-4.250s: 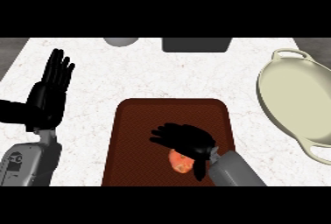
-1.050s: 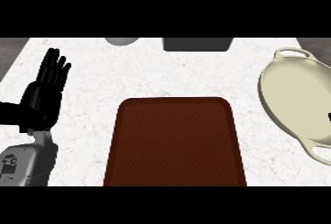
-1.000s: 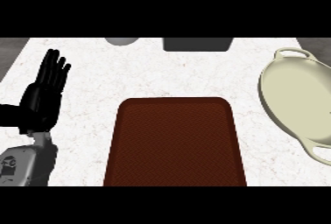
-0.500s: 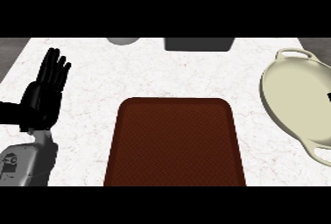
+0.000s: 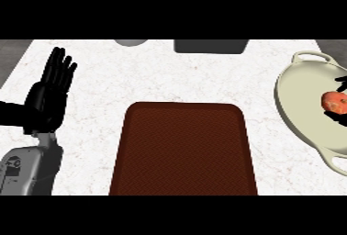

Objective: Pick the squash from the tray and place it in the pot

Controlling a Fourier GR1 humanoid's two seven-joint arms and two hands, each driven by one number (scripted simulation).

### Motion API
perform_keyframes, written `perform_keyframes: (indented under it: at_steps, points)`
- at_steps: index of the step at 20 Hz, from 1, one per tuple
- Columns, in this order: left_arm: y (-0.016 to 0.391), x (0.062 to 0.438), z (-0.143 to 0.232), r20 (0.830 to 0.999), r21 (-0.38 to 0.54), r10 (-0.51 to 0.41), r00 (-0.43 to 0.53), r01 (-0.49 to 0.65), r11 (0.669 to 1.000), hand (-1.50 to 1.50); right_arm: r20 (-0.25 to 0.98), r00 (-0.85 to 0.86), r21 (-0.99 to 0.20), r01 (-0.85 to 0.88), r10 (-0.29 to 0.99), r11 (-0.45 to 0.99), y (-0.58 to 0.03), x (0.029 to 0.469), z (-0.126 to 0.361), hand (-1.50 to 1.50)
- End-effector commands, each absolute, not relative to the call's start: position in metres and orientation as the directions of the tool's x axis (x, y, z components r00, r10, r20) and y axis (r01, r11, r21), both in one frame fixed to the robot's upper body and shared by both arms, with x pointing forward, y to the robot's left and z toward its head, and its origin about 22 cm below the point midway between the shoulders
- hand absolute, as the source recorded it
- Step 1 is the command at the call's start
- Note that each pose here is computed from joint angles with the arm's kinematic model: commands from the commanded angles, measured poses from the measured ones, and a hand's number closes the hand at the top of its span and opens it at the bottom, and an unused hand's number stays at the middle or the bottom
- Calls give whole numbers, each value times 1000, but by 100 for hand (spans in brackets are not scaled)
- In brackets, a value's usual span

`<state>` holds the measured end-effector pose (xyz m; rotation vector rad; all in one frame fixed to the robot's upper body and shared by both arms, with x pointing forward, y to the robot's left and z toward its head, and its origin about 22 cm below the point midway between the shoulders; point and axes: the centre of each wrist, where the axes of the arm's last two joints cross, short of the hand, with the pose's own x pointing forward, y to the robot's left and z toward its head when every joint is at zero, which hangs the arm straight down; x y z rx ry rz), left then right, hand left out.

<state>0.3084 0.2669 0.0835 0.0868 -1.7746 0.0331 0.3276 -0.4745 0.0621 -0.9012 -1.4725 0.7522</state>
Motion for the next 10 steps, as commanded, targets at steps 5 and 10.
perform_keyframes:
  at_steps: [5,10]
  points:
    - [271,302,78,980,25,-38,-193,-67,997,0,602,-187,-775,97,776,625,-475,334,48,-150]
    - [269,307,85,981,21,-39,-190,-92,996,0,764,-229,-585,147,603,798,-479,346,75,-150]
